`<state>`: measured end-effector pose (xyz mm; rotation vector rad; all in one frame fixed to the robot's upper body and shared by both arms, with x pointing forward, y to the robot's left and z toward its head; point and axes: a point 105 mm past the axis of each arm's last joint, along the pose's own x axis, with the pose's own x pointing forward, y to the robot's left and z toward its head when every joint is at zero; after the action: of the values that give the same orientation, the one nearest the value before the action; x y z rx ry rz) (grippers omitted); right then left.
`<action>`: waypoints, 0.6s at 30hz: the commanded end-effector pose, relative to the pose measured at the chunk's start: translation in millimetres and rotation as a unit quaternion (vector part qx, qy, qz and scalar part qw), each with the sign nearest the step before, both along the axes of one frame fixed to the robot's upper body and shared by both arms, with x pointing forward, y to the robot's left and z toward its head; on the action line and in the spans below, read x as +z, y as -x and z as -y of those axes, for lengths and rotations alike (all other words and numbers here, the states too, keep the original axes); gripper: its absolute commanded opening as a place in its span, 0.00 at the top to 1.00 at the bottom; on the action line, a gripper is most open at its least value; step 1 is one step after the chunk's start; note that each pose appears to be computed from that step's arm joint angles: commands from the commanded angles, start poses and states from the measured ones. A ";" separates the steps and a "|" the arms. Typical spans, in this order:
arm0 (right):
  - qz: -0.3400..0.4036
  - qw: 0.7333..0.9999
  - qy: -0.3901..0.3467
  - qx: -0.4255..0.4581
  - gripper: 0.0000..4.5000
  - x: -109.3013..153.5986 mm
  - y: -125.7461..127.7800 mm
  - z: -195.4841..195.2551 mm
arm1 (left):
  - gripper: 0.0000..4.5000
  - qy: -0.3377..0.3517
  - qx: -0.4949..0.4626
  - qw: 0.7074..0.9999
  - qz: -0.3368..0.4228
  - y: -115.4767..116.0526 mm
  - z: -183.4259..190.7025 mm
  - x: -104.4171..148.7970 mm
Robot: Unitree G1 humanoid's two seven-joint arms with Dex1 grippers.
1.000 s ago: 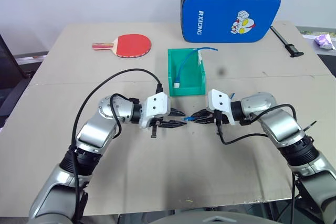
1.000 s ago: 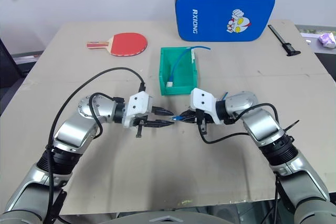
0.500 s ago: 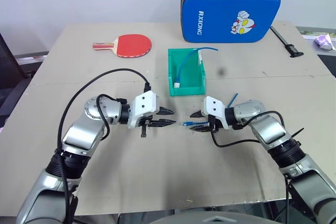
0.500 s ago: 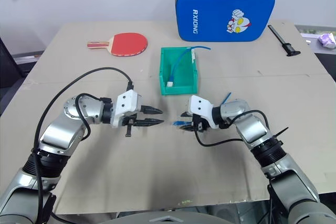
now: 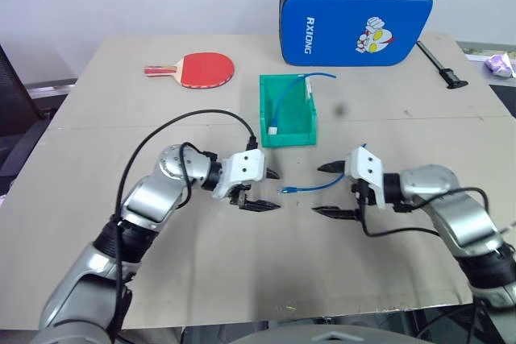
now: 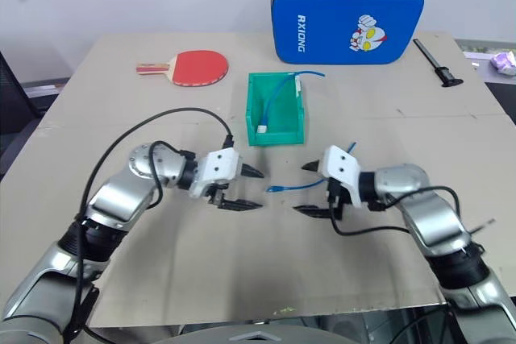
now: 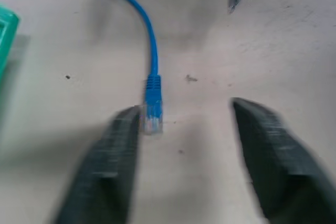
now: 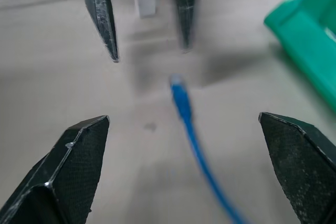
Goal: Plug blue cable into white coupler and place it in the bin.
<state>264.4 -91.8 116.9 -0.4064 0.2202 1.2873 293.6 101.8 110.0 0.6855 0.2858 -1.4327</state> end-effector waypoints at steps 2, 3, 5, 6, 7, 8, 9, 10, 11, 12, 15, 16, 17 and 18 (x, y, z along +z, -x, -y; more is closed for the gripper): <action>-0.009 0.998 -0.019 -0.051 0.00 6.3 20.9 21.6 | 0.03 -0.033 -0.013 0.999 0.009 -3.9 10.8 -15.0; -0.015 0.998 -0.020 -0.063 0.00 3.8 24.8 26.0 | 0.03 -0.036 -0.014 0.999 0.009 -4.3 12.4 -17.4; -0.014 0.996 -0.029 -0.087 0.00 1.2 29.8 34.5 | 0.03 -0.042 -0.012 0.999 0.014 -6.8 13.9 -20.8; -0.013 0.995 -0.033 -0.097 0.00 0.8 31.4 37.3 | 0.03 -0.046 -0.012 0.999 0.015 -7.7 13.9 -23.3; -0.011 0.994 -0.039 -0.104 0.00 0.8 33.1 39.7 | 0.03 -0.049 -0.012 0.999 0.014 -8.5 13.8 -25.7; -0.010 0.993 -0.042 -0.108 0.00 1.0 34.1 40.9 | 0.03 -0.050 -0.012 0.999 0.013 -8.9 13.7 -27.2; -0.007 0.991 -0.056 -0.119 0.00 1.4 36.2 43.5 | 0.08 -0.052 -0.010 0.999 0.014 -11.3 13.4 -28.9; -0.006 0.990 -0.065 -0.126 0.00 1.6 37.6 45.3 | 0.14 -0.053 -0.008 0.998 0.014 -13.1 13.2 -30.0; -0.004 0.989 -0.069 -0.129 0.00 0.9 39.5 47.2 | 0.20 -0.055 -0.008 0.998 0.015 -14.3 12.8 -30.9; -0.002 0.989 -0.071 -0.131 0.00 0.3 40.8 48.3 | 0.30 -0.056 -0.009 0.998 0.015 -15.1 12.4 -31.5; 0.004 0.988 -0.069 -0.141 0.00 -1.5 40.5 50.8 | 0.59 -0.057 -0.014 0.998 0.011 -15.3 11.2 -32.0; 0.006 0.987 -0.068 -0.143 0.00 -1.7 40.2 51.2 | 0.68 -0.058 -0.015 0.998 0.011 -15.5 10.8 -31.9; 0.008 0.987 -0.067 -0.145 0.00 -1.5 39.6 51.6 | 0.80 -0.061 -0.015 0.998 0.009 -16.0 9.1 -31.6; 0.010 0.987 -0.066 -0.146 0.00 -1.3 39.0 51.8 | 0.92 -0.064 -0.015 0.998 0.007 -16.5 7.7 -31.0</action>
<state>223.1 -141.3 101.2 -0.2232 0.2321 1.0204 309.6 85.1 87.1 0.7922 0.3002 -1.4560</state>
